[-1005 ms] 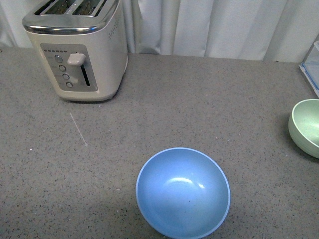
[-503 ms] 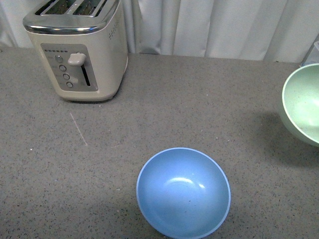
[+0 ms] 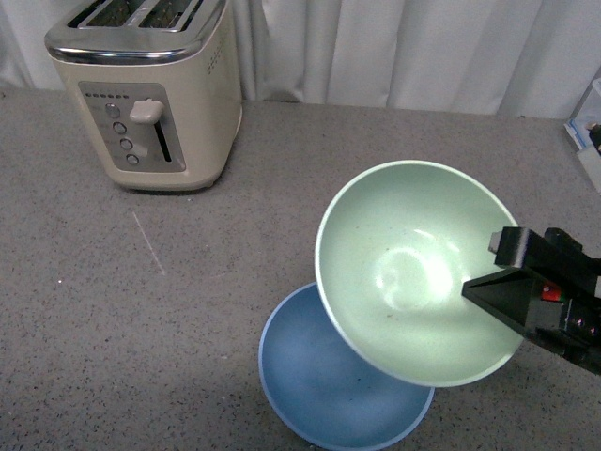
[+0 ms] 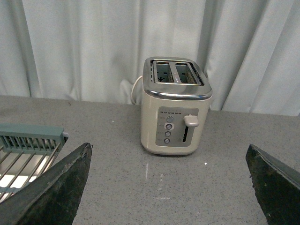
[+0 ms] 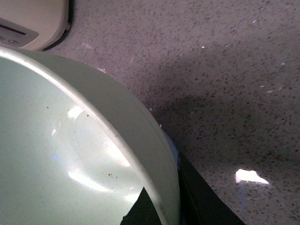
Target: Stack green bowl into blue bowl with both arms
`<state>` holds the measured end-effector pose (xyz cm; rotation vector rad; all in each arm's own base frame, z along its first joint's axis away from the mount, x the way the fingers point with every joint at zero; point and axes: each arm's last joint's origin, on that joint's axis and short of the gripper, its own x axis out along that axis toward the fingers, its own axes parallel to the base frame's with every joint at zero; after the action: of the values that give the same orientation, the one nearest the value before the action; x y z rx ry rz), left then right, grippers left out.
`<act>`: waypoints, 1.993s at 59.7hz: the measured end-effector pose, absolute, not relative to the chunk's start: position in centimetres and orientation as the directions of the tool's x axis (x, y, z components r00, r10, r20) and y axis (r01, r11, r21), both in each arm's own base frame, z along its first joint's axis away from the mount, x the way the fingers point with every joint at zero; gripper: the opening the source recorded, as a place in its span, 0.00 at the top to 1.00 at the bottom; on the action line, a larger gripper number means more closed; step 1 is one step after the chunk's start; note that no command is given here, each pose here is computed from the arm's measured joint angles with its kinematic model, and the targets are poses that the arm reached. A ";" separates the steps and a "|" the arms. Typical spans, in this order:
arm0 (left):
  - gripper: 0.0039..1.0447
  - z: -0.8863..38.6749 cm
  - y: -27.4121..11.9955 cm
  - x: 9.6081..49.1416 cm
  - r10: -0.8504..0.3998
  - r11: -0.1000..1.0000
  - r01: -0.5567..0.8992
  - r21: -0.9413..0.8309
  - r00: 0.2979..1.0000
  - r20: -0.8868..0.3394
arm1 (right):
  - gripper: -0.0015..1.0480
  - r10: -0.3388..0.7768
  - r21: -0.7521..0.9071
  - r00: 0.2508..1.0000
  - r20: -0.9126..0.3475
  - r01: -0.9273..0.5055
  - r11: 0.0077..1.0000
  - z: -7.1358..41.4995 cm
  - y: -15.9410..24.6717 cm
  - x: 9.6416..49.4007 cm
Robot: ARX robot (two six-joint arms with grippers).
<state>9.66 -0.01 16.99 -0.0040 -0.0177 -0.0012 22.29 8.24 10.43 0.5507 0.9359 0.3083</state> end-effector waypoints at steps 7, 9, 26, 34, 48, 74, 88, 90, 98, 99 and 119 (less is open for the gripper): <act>0.06 17.0 0.0 9.7 -0.002 1.000 0.002 -0.004 1.000 0.018 | 0.97 0.489 0.573 0.555 -0.673 -0.027 0.819 10.3 9.1 22.0; 0.06 17.0 0.0 9.7 -0.001 1.000 0.001 -0.004 1.000 0.018 | 0.97 0.492 0.574 0.552 -0.673 -0.029 0.818 10.3 9.3 21.9; 0.06 17.0 0.0 9.7 -0.002 1.000 0.002 -0.004 1.000 0.018 | 0.97 0.500 0.568 0.512 -0.698 -0.030 0.823 9.4 10.3 21.3; 0.06 17.0 0.0 9.7 -0.001 1.000 0.001 -0.004 1.000 0.018 | 0.95 0.477 0.542 0.525 -0.705 -0.035 0.840 9.3 10.5 21.2; 0.06 17.0 0.0 9.7 -0.001 1.000 0.001 -0.004 1.000 0.018 | 0.57 0.396 0.466 0.597 -0.698 -0.041 0.884 10.1 9.4 21.5; 0.06 17.0 0.0 9.7 0.002 1.000 -0.001 -0.004 1.000 0.016 | 0.66 0.021 0.083 0.993 -0.115 -0.012 0.996 14.2 1.0 18.4; 0.06 17.0 0.0 9.7 -0.002 1.000 0.002 -0.004 1.000 0.017 | 0.99 0.000 0.014 0.999 -0.044 0.000 1.000 15.8 0.0 14.4; 0.06 17.0 0.0 9.7 -0.002 1.000 0.002 -0.004 1.000 0.017 | 0.99 0.000 0.011 0.999 -0.050 0.001 1.000 15.9 0.0 14.0; 0.06 17.0 0.0 9.7 -0.001 1.000 0.001 -0.004 1.000 0.017 | 0.99 0.003 0.006 1.000 -0.028 -0.003 1.000 16.5 0.0 12.1; 0.06 17.0 0.0 9.7 -0.001 1.000 0.001 -0.004 1.000 0.017 | 0.99 0.003 0.006 1.000 -0.026 -0.003 1.000 16.5 0.0 11.8; 0.06 17.0 0.0 9.7 -0.002 1.000 0.002 -0.004 1.000 0.017 | 0.99 0.003 0.004 1.000 0.005 -0.003 1.000 16.6 0.0 9.8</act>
<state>9.66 -0.02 16.98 -0.0040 -0.0166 -0.0016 9.76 0.02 16.56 0.0040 -0.0048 0.0031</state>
